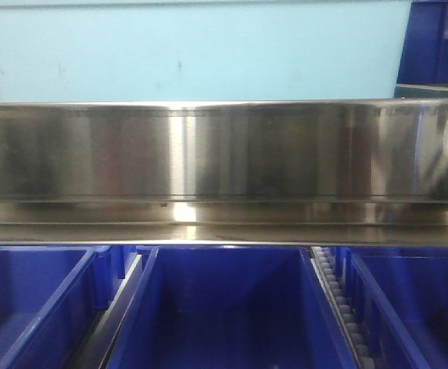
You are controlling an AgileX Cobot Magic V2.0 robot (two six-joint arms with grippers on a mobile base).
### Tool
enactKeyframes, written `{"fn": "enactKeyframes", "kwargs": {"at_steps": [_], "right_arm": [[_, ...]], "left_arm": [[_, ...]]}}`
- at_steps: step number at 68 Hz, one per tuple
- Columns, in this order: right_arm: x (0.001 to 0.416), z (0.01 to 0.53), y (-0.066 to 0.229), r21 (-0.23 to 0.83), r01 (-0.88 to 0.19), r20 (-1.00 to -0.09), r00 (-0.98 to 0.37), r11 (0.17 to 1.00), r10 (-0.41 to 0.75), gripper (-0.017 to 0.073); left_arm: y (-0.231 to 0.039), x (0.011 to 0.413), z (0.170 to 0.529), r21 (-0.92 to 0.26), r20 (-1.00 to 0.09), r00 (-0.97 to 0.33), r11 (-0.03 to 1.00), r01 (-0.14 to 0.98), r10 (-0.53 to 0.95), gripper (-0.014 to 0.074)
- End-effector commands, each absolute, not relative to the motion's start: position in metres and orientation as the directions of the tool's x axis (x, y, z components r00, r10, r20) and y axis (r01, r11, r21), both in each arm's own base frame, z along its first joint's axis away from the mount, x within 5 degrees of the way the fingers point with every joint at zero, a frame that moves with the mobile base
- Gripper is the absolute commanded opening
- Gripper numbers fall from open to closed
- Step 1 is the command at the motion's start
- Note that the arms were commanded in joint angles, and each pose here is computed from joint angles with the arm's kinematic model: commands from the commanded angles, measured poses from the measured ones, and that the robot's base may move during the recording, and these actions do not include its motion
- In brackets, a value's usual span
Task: Move two blue bins to right shelf middle
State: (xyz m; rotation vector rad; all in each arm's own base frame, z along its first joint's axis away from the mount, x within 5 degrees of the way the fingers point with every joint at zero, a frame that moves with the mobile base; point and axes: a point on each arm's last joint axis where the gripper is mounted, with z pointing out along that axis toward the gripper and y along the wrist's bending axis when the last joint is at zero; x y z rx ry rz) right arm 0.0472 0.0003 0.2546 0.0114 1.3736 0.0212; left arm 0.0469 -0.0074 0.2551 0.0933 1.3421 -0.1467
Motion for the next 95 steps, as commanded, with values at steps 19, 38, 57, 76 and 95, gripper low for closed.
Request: {"fn": "enactKeyframes", "kwargs": {"at_steps": [19,38,57,76,95], "right_arm": [[0.037,0.347,0.003,0.013,-0.036,-0.992,0.126,0.999,0.017,0.0153],[0.075,0.371,0.004,0.018,-0.039,-1.000,-0.011,0.999,0.018,0.0569],[0.123,0.422,0.029,0.023,-0.242,-0.984,-0.179,0.970,-0.021,0.0569],[0.195,0.453,0.078,0.033,-0.413,-0.857,-0.480,0.910,-0.186,0.0569],[0.258,0.454,0.105,0.101,-0.358,-0.695,-0.693,0.928,-0.192,0.0569]], "left_arm": [[-0.007,0.052,0.361,0.028,-0.997,0.076,0.990,0.140,0.018,0.0327],[-0.025,0.096,0.390,0.027,-0.994,-0.091,0.966,0.256,0.052,0.0606],[-0.057,0.145,0.413,-0.067,-0.922,-0.378,0.932,0.357,0.079,0.0601],[-0.078,0.198,0.446,-0.082,-0.832,-0.537,0.927,0.366,0.139,0.0586],[-0.098,0.257,0.436,-0.081,-0.658,-0.720,0.931,0.356,0.218,0.0569]]}}
